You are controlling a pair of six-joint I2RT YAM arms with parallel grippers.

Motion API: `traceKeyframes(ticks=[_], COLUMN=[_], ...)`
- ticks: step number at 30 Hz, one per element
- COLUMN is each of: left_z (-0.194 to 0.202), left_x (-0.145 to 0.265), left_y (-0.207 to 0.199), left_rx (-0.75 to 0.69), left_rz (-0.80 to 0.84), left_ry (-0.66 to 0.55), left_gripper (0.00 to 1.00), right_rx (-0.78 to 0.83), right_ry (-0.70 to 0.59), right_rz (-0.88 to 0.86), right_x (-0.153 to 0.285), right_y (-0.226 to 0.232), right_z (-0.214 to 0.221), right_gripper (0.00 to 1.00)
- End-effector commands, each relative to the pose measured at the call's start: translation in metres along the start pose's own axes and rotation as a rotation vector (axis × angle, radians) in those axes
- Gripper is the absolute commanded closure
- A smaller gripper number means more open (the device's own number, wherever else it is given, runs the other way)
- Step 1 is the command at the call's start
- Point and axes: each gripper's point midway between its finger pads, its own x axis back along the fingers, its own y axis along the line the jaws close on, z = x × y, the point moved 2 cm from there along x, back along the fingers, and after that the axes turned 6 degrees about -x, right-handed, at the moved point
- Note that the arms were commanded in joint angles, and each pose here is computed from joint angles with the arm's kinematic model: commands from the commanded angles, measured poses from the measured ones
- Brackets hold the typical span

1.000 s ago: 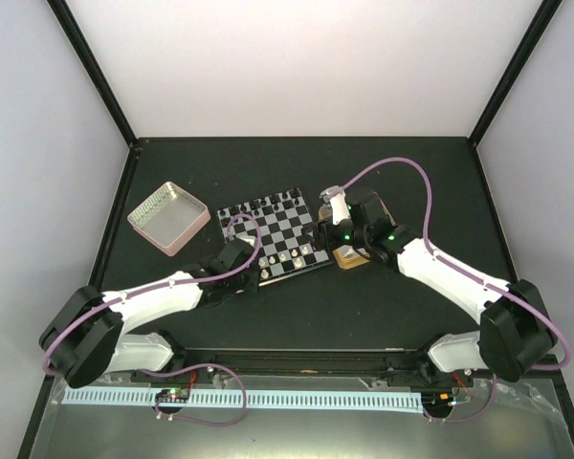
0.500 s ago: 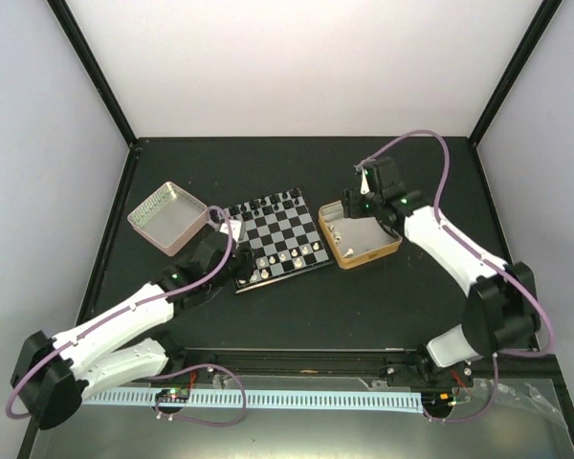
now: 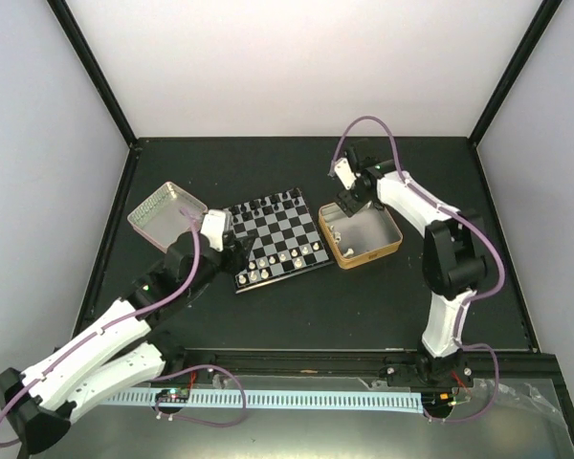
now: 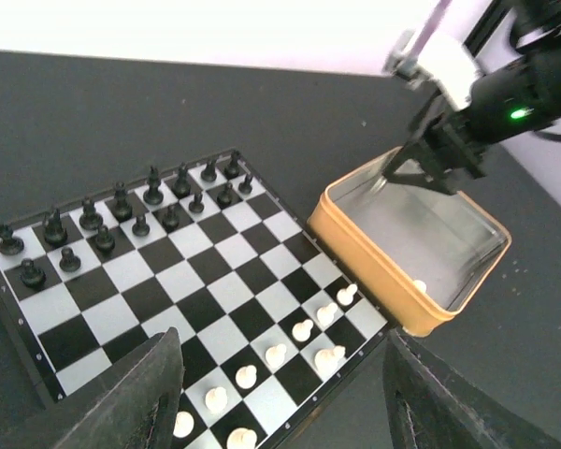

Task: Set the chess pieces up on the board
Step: Adjust the storage box at the center of the board.

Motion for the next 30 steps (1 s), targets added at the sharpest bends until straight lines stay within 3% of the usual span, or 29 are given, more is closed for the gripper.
traceKeyframes(ticks=[1, 7, 17, 22, 27, 30], left_z=[-0.038, -0.06, -0.069, -0.075, -0.078, -0.079], left_x=[0.026, 0.038, 0.017, 0.006, -0.004, -0.009], left_y=[-0.01, -0.012, -0.017, -0.019, -0.02, -0.021], left_rx=[-0.004, -0.023, -0.061, -0.088, -0.087, -0.087], left_rz=[0.058, 0.061, 0.031, 0.02, 0.012, 0.009], left_ry=[-0.132, -0.202, -0.155, -0.137, -0.129, -0.123], left_gripper=[0.39, 0.37, 0.37, 0.37, 0.37, 0.37], right_rx=[0.221, 0.367, 0.492, 0.513, 0.495, 0.477], right_ry=[0.089, 0.088, 0.023, 0.026, 0.046, 0.066], right_rz=[0.026, -0.078, -0.131, -0.162, -0.15, -0.135], right_x=[-0.019, -0.036, -0.052, -0.055, -0.057, -0.059], right_y=[-0.008, 0.005, 0.014, 0.013, -0.001, -0.009], right_z=[0.0, -0.007, -0.02, -0.018, -0.011, -0.003], right_gripper=[0.2, 0.24, 0.28, 0.37, 0.56, 0.62])
